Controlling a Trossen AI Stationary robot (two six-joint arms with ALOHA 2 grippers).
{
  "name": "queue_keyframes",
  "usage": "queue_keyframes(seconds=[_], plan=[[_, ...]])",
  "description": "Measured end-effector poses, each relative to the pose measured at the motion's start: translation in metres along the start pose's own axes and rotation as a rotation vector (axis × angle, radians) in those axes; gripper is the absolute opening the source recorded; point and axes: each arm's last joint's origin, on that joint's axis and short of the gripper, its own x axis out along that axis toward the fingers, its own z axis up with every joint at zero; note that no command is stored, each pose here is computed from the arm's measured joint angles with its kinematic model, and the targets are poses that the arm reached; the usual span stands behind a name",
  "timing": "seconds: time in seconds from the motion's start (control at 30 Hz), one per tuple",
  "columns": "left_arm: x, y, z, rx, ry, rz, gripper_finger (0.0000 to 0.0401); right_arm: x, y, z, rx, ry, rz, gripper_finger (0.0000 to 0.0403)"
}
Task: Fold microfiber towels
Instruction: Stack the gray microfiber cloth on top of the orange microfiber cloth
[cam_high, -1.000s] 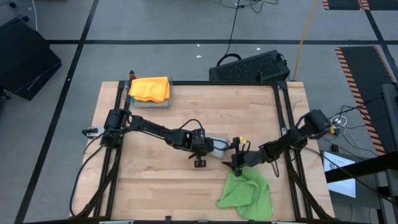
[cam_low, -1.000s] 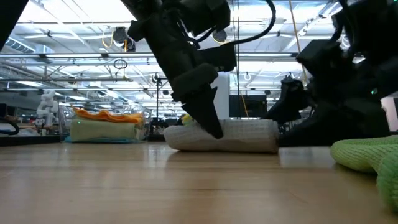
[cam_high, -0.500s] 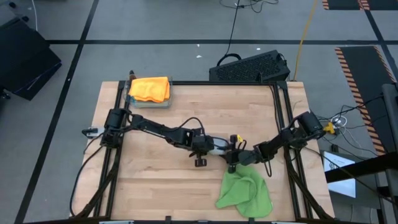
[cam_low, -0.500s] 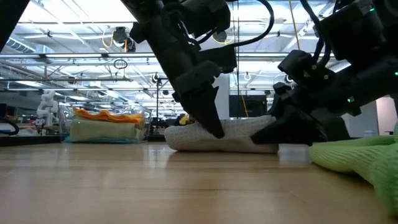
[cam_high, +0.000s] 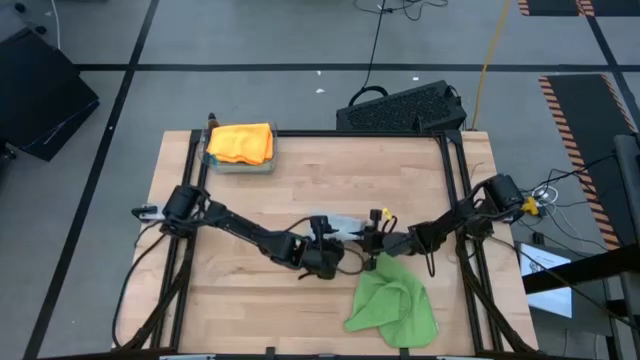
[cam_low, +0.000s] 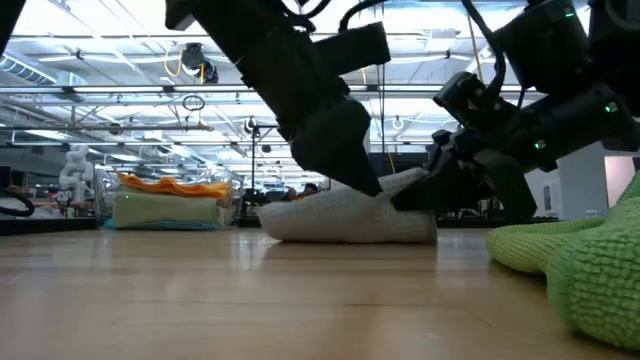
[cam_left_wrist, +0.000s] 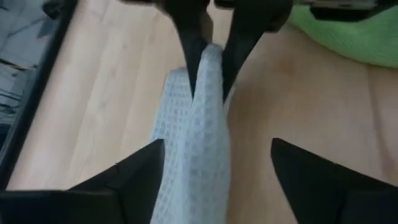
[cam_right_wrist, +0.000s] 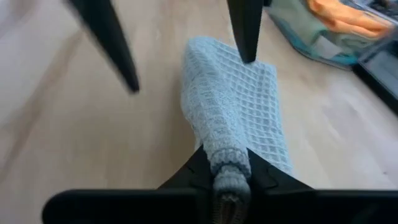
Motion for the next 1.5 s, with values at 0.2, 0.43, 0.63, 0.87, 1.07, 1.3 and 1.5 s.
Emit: queue_keyframes(seconds=[0.2,0.43,0.63,0.87,1.07,1.3,1.5], plan=[[0.016,-0.004,-0.010,-0.041,0.040,0.048,0.0302,0.002,-0.004,0.000,0.043,0.000,0.017,0.0019],[0.032,0.006,-0.019,-0.041,0.101,0.063,0.0231,0.002,-0.004,0.001,0.060,-0.004,0.041,0.0025],[0.039,0.018,-0.024,0.011,0.160,0.058,0.0080,0.002,-0.004,0.001,0.062,-0.007,0.037,0.0031],[0.023,0.051,-0.019,0.110,0.223,0.039,0.0033,-0.005,-0.010,0.015,0.085,-0.065,0.032,0.0109],[-0.009,0.113,-0.014,0.148,0.296,0.154,0.0016,-0.029,-0.024,0.023,0.104,-0.130,0.023,0.0156],[-0.055,0.193,-0.018,0.126,0.371,0.394,0.0021,-0.058,-0.038,0.006,0.131,-0.156,0.024,0.0168],[-0.082,0.252,-0.034,0.116,0.444,0.600,0.0016,-0.074,-0.044,-0.013,0.161,-0.149,0.030,0.0169]])
